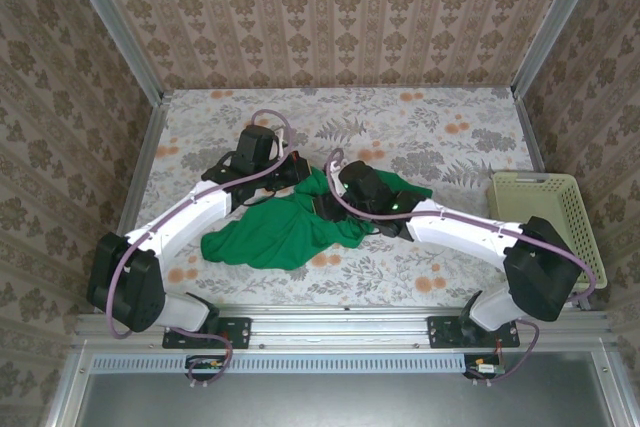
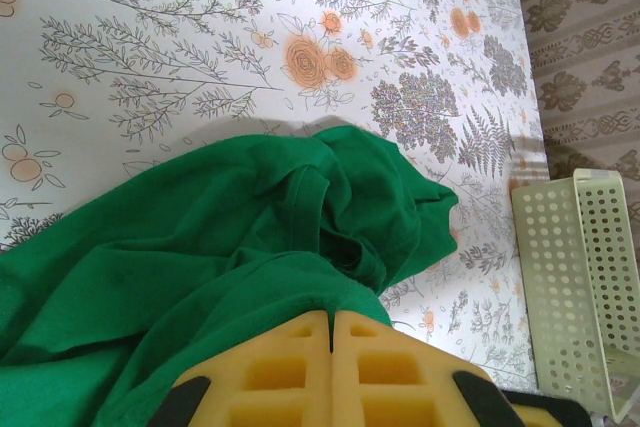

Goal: Fold the inside-out t-shirt

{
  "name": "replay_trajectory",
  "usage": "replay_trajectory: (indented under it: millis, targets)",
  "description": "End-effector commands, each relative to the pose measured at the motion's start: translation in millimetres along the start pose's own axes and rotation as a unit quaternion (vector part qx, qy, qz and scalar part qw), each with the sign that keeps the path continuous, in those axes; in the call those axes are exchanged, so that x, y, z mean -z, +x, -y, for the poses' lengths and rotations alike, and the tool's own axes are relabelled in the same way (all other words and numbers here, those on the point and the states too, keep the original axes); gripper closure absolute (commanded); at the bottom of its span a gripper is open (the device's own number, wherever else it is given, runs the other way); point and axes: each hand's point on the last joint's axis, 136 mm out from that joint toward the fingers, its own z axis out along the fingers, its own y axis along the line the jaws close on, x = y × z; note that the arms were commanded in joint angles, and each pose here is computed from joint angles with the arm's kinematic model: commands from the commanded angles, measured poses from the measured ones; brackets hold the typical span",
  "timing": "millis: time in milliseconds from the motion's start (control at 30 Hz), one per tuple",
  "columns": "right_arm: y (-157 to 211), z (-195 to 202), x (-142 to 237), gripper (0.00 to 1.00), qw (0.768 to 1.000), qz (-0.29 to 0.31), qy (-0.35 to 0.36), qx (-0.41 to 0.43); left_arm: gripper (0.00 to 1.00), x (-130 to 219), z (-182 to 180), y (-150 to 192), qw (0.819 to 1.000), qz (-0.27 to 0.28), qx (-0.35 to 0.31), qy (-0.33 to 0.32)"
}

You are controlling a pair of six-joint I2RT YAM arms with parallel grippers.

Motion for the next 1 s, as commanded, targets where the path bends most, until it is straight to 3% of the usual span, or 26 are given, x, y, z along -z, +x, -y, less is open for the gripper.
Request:
replay_trajectory:
  millis: [0,367,667,833,967]
  targets:
    - [15.1,-10.6,-8.3,0.59,1.000,-0.023,-0.014,0.008,1.00,6.2,6.2,-11.4,1.000,0.010,-0.009,0.003]
    - [10.5,58.9,-29.2,0.60,0.983,-0.022,0.181,0.028,1.00,9.6,7.2,-6.9,1.000,0.005,-0.007,0.007]
    - [7.0,68.5,-48.5,0.60,0.984,-0.031,0.177,0.004,1.00,8.0,17.0,-7.3,1.000,0.002,-0.009,0.024]
    - [6.7,60.1,-49.8,0.78,0.988,-0.035,0.154,0.006,1.00,6.7,17.7,-8.1,1.000,0.001,-0.012,0.020]
    - [6.3,46.9,-29.8,0.94,0.992,-0.028,0.121,0.015,1.00,5.3,8.3,-14.9,1.000,0.001,-0.011,-0.002]
